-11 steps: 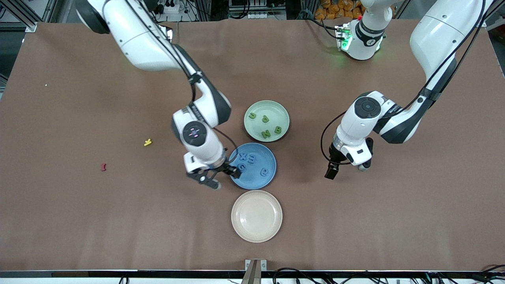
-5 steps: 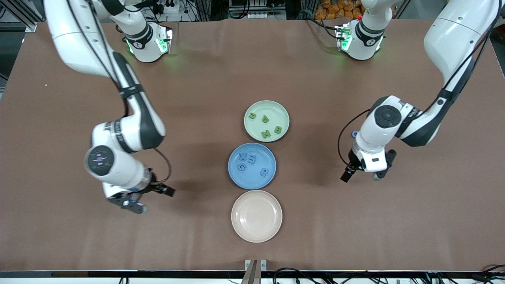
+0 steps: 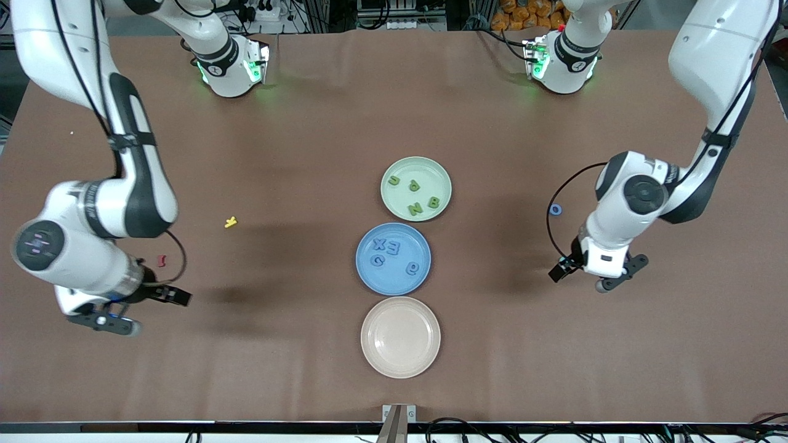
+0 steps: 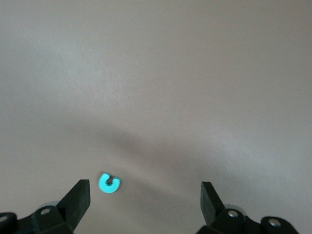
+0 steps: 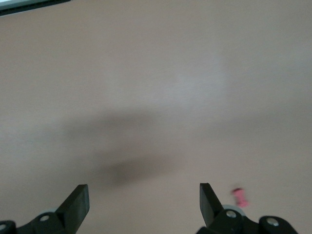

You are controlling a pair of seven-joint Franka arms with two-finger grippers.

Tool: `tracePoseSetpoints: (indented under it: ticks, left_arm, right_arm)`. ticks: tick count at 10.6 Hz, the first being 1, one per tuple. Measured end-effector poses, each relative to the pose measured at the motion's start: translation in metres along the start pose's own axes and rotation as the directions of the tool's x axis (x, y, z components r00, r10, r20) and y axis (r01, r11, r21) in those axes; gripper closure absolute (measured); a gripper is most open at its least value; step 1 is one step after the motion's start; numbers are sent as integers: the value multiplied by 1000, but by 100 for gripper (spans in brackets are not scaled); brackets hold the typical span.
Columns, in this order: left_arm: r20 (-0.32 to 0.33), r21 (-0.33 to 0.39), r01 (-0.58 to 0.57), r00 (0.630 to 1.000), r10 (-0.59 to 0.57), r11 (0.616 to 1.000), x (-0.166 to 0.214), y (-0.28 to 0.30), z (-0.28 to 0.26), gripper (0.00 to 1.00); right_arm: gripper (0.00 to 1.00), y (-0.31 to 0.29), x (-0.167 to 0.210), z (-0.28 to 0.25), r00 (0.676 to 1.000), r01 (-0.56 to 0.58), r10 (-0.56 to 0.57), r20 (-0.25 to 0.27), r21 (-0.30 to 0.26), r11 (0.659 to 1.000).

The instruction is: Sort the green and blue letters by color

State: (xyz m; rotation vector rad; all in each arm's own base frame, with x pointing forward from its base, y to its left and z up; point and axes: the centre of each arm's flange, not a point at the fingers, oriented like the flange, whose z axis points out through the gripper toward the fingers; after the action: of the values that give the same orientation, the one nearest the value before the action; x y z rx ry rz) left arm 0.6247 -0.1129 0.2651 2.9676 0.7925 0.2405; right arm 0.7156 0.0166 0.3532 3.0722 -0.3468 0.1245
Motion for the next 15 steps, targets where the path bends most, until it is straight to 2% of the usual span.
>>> tracePoseSetpoints:
  ticks: [3, 6, 8, 11, 12, 15]
  left_arm:
    - [81, 1, -167, 983, 166, 986, 21, -28, -84, 0]
    - [70, 26, -204, 977, 202, 979, 29, -52, -207, 0]
    - [57, 25, -259, 965, 257, 966, 35, -49, -275, 0]
    - [99, 26, -401, 913, 397, 916, 33, -52, -318, 0]
    - [123, 28, -421, 902, 415, 907, 29, -51, -325, 0]
    - [180, 20, -511, 847, 500, 859, 20, -50, -343, 0]
  right_arm:
    - [0, 55, -4, -52, 998, 65, -65, -8, -19, 998]
    - [0, 97, -14, -114, 994, 105, -105, -24, -31, 994]
    - [0, 121, -35, -166, 995, 101, -101, 4, -26, 995]
    - [0, 131, -70, -242, 991, 93, -91, 99, -7, 996]
    - [0, 130, -77, -266, 990, 97, -96, 105, -4, 995]
    - [0, 128, -97, -315, 994, 84, -84, 65, 9, 996]
